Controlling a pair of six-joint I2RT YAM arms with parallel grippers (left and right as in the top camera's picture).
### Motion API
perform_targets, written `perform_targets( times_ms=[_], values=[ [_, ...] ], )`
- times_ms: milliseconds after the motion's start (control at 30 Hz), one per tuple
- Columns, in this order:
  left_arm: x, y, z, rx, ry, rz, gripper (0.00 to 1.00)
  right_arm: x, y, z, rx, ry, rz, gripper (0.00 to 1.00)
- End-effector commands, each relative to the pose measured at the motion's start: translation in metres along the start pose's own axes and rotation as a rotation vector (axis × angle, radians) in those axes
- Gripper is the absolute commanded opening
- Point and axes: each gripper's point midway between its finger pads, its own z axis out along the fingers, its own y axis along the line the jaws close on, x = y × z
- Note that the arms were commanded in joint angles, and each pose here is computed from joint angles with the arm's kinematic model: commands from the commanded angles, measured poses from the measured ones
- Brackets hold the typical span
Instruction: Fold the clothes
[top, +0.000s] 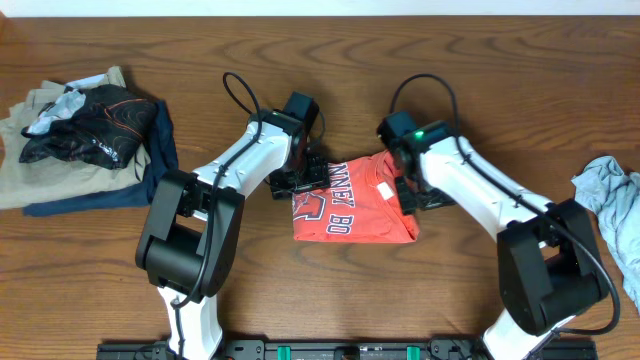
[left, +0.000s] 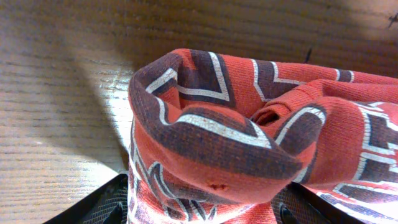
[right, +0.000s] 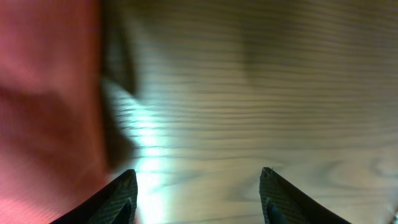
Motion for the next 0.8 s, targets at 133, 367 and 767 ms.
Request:
perform_targets(
  times_ms=[133, 367, 767],
  values=[
    [0.019, 0.017, 0.016, -0.085, 0.089, -0.003, 0.72, -0.008, -0.006, -0.005, -0.083, -0.012, 0.06, 0.62],
    [0.018, 0.021, 0.016, -0.102, 0.081, -0.003, 0.72, -0.035, 0.033, -0.061, -0.374, -0.226, 0.0, 0.63],
    [0.016, 0.02, 0.016, -0.098, 0.074, -0.002, 0.72, -0.06, 0.091, -0.067, -0.535, -0.324, -0.145, 0.4]
  ],
)
